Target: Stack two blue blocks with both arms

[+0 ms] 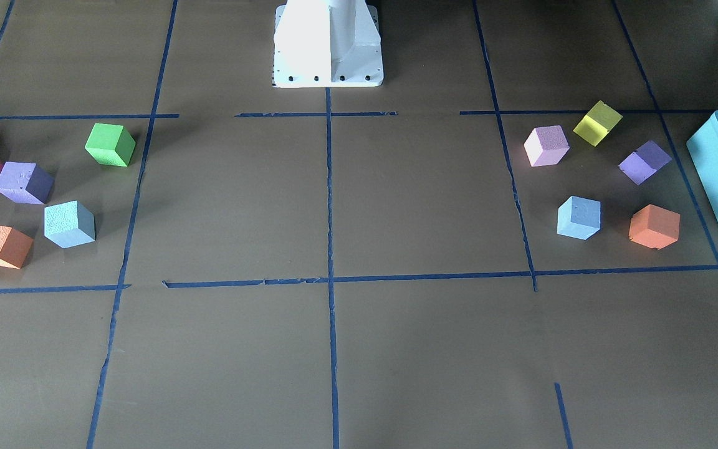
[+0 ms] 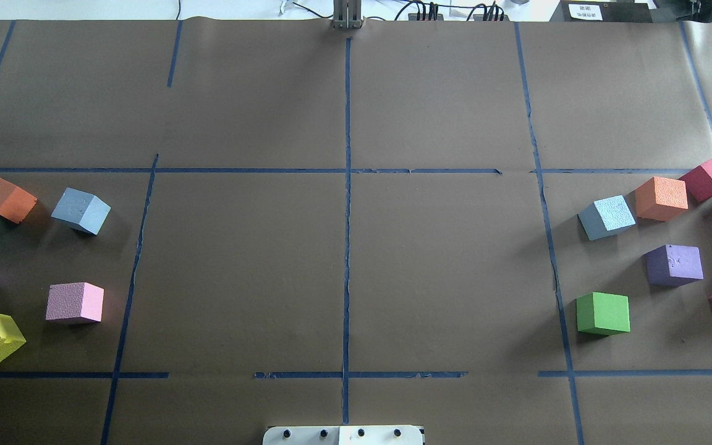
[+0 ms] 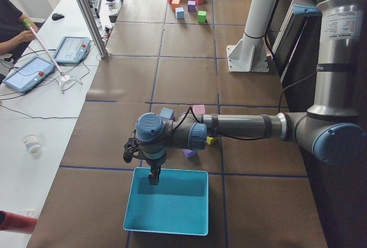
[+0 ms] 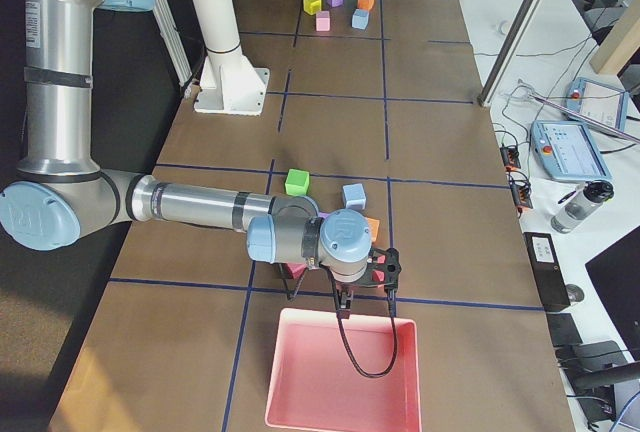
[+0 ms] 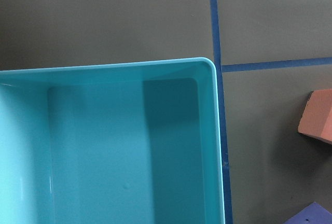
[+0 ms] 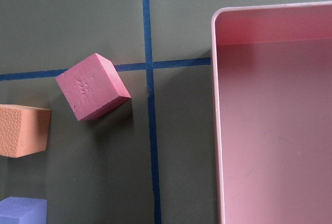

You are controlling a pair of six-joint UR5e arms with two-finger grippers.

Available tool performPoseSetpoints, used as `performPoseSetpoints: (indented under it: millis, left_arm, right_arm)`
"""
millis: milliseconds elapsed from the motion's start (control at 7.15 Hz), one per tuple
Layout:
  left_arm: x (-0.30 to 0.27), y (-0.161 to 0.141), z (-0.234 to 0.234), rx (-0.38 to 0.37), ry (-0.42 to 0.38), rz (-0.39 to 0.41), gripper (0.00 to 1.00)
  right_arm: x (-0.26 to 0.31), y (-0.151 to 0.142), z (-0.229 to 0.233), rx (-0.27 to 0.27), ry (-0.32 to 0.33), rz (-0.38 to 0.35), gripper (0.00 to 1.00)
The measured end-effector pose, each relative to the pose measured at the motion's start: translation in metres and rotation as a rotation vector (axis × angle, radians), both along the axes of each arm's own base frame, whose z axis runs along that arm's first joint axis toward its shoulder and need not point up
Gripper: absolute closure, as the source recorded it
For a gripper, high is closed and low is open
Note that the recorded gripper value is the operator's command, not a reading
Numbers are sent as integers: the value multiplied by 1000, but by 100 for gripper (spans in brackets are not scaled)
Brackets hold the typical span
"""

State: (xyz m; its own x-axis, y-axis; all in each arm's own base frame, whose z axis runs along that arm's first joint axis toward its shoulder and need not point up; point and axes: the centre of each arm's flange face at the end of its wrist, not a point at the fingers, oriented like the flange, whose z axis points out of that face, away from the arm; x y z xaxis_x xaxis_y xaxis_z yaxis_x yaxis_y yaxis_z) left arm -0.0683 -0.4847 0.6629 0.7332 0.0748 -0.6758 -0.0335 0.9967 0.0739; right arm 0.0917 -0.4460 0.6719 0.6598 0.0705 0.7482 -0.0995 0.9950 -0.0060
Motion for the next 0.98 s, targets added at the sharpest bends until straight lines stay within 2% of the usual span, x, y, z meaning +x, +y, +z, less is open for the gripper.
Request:
performPoseSetpoints:
  millis: [420,699,979]
  left_arm:
    - [0,0,-1,4,1,1,0]
    - [0,0,-2,8,3,2,0]
    - [0,-1,-4,14,5,2,0]
  right_arm:
    - [0,-14,-24,43,-1,3,0]
    - [-11,-35,-58,107,-1,-20,0]
    - [-38,-60,-96,184,-2,-74,0]
